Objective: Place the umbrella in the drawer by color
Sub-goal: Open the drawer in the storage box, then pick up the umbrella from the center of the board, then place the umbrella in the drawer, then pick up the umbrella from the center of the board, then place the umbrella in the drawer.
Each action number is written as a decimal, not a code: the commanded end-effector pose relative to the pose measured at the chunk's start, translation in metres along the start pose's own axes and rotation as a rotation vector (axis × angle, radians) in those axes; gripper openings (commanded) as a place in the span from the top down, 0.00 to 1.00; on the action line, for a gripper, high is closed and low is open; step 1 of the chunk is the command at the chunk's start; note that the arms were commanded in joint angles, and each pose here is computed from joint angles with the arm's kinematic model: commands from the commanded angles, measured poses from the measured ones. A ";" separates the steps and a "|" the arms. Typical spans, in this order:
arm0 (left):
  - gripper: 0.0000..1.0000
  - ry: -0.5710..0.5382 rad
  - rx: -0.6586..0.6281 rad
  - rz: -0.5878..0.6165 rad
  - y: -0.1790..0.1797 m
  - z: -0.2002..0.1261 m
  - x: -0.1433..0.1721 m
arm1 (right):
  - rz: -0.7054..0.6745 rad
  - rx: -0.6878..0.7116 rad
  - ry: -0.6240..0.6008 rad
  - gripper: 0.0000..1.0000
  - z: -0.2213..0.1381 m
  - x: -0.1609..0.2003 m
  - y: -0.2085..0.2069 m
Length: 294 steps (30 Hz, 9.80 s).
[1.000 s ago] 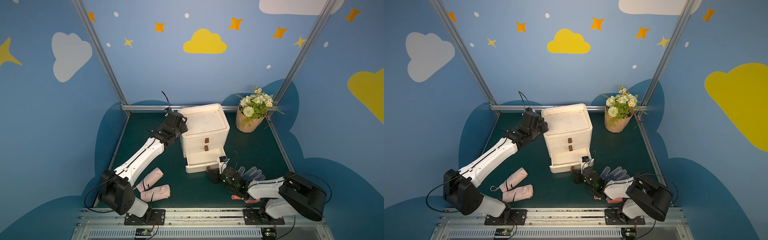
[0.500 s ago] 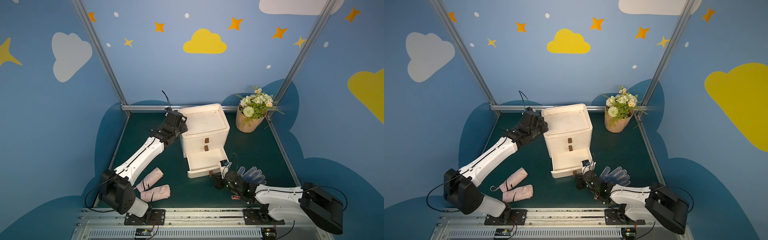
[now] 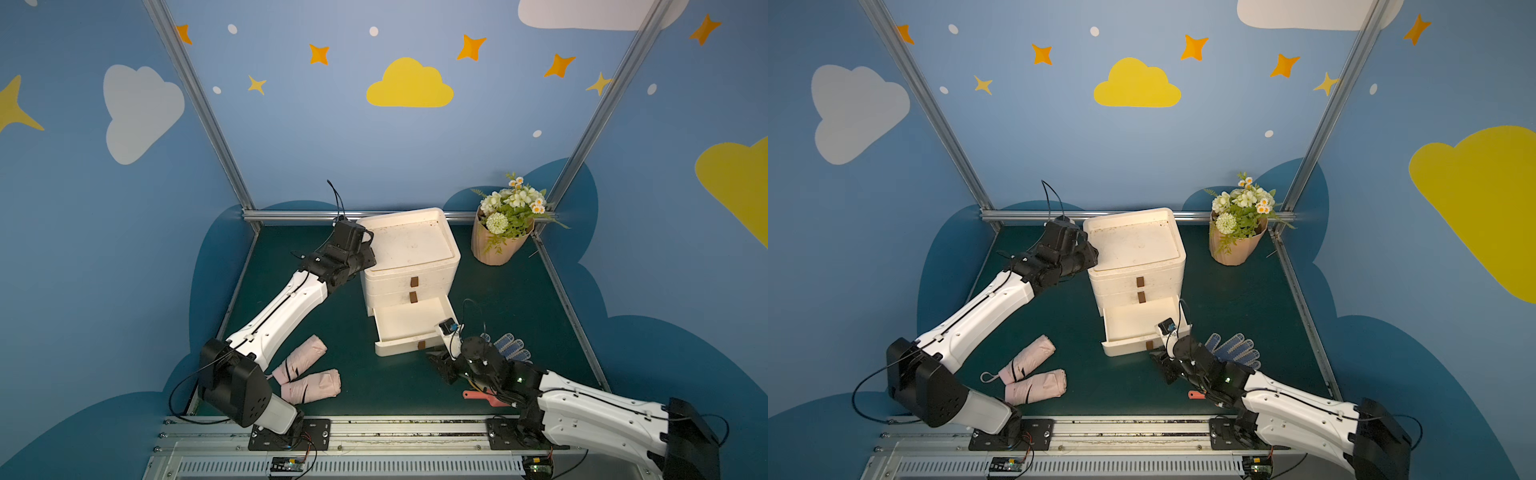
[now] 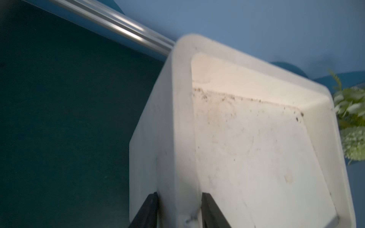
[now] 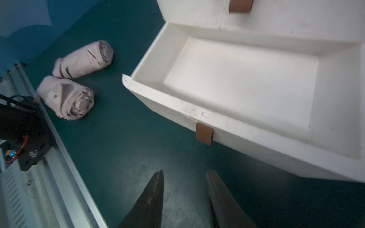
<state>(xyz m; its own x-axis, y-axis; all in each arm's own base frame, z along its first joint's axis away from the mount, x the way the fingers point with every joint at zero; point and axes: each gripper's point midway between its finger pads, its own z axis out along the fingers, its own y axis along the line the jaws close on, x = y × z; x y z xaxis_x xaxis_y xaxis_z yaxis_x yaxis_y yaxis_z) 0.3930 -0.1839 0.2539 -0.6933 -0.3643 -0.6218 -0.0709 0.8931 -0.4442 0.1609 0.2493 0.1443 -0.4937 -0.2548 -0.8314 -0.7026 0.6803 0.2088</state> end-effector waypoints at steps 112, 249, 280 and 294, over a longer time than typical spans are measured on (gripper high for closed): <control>0.97 -0.234 0.796 0.797 -0.074 -0.208 0.159 | -0.701 -0.278 -0.291 0.47 -0.047 -0.121 0.081; 0.56 0.675 -0.732 0.139 0.209 -0.081 0.306 | -0.117 -0.138 -0.289 0.53 -0.052 -0.059 0.011; 0.97 -0.228 0.346 0.355 0.005 -0.165 0.111 | -0.208 -0.439 -0.203 0.43 -0.011 -0.099 0.080; 0.97 -0.320 0.402 0.354 -0.008 -0.169 0.106 | -0.255 -0.535 -0.181 0.40 0.031 -0.132 0.125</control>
<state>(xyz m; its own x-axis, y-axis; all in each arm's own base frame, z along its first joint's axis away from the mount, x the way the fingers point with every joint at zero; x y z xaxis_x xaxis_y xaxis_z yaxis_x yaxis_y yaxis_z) 0.1935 -0.1835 0.2670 -0.4643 -0.0895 -0.8812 0.4228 0.8518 -0.3093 0.1588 0.3774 0.2441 -0.2691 -0.2554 -0.9286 -0.9521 0.2158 0.2165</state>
